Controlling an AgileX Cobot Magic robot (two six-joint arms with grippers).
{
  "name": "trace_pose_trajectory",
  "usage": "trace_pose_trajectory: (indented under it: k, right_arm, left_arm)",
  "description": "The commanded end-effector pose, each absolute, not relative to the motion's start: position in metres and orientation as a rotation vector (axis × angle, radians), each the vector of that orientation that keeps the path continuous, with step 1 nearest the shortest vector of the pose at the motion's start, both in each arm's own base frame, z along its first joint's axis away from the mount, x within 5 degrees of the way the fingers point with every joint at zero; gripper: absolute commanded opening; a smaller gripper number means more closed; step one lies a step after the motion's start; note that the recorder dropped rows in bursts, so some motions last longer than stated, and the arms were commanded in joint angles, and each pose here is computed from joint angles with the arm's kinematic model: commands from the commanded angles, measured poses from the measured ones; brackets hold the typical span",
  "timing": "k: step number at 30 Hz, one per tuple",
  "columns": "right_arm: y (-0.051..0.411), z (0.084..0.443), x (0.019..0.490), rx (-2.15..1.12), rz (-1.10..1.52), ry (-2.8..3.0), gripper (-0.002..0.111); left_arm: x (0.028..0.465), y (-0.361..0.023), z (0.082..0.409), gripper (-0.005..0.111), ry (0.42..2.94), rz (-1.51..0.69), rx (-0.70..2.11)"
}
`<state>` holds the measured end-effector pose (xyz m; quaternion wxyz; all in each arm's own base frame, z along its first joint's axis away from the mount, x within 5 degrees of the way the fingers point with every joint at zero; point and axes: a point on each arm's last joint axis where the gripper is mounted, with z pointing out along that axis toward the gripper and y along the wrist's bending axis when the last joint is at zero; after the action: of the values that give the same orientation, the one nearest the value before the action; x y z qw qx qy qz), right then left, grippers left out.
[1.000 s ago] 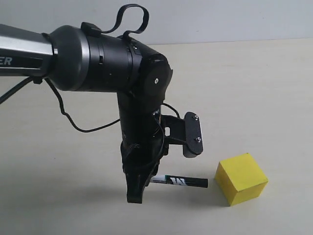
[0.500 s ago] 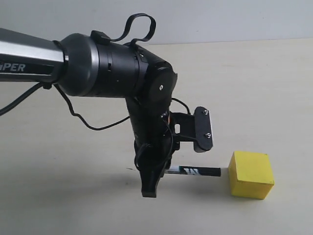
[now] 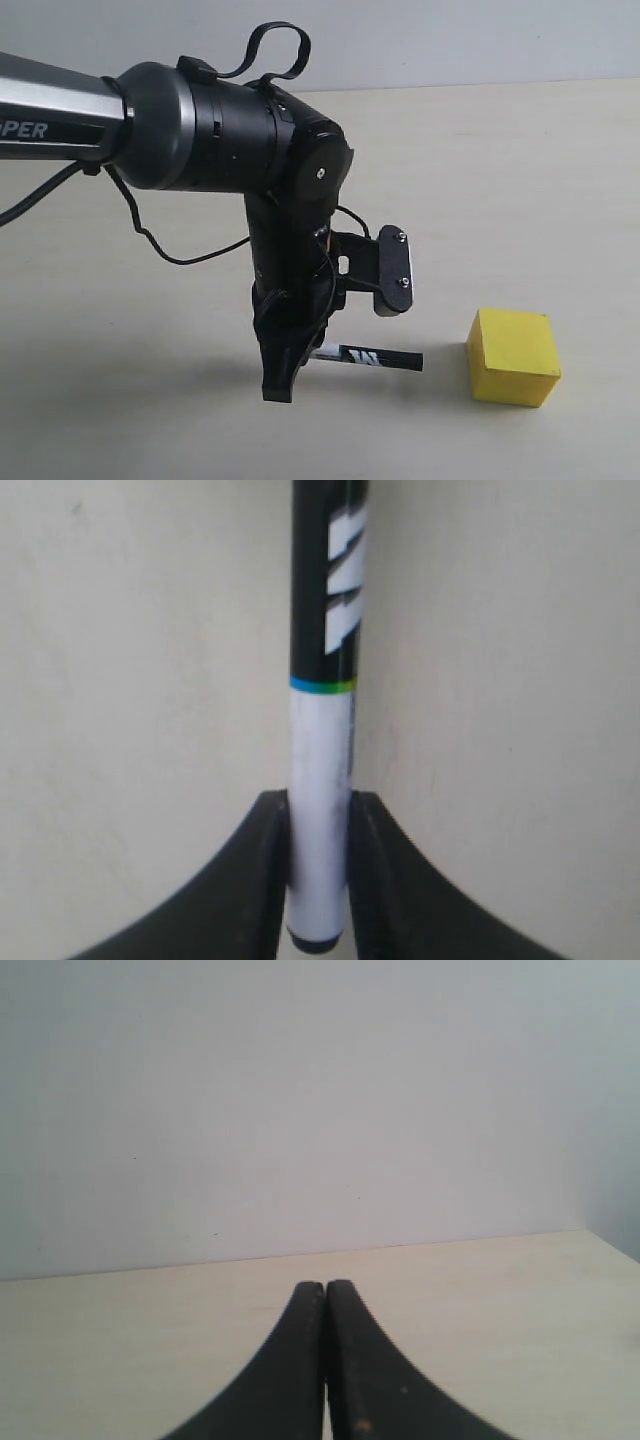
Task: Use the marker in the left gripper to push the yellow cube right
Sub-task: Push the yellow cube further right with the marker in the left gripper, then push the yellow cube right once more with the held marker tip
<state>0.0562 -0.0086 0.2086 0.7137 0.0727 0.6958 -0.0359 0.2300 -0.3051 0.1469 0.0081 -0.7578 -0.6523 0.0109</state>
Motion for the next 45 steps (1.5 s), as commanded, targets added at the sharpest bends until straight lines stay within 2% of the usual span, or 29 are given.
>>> trace_pose_trajectory:
  k: [1, 6, 15, 18, 24, 29, 34, 45]
  right_arm:
    - [-0.009, 0.208, 0.056, 0.164, -0.083, 1.535, 0.0]
    - [-0.009, 0.208, 0.056, 0.161, -0.087, 1.535, 0.0]
    - [-0.009, 0.208, 0.056, 0.163, -0.086, 1.535, 0.0]
    - [-0.009, 0.208, 0.056, 0.163, -0.086, 1.535, 0.0]
    - [-0.009, 0.208, 0.056, 0.163, -0.086, 1.535, 0.0]
    - [-0.009, 0.208, 0.056, 0.161, -0.087, 1.535, 0.0]
    - [-0.009, 0.208, 0.056, 0.161, -0.087, 1.535, 0.0]
    - [-0.009, 0.208, 0.056, 0.163, -0.086, 1.535, 0.0]
  left_arm:
    - [0.235, -0.305, 0.149, 0.0, -2.001, -0.032, -2.439]
    - [0.237, -0.317, 0.151, 0.0, -2.001, -0.022, -2.583]
    - [0.219, -0.364, 0.151, 0.0, -1.906, 0.032, -2.678]
    - [0.218, -0.37, 0.154, 0.0, -1.887, 0.031, -2.674]
    - [0.225, -0.351, 0.163, 0.0, -1.913, 0.003, -2.522]
    - [0.229, -0.343, 0.164, 0.0, -2.152, -0.078, -2.268]
    - [0.226, -0.336, 0.166, 0.0, -2.177, -0.137, -2.146]
    - [0.218, -0.342, 0.165, 0.0, -2.233, -0.145, -2.092]
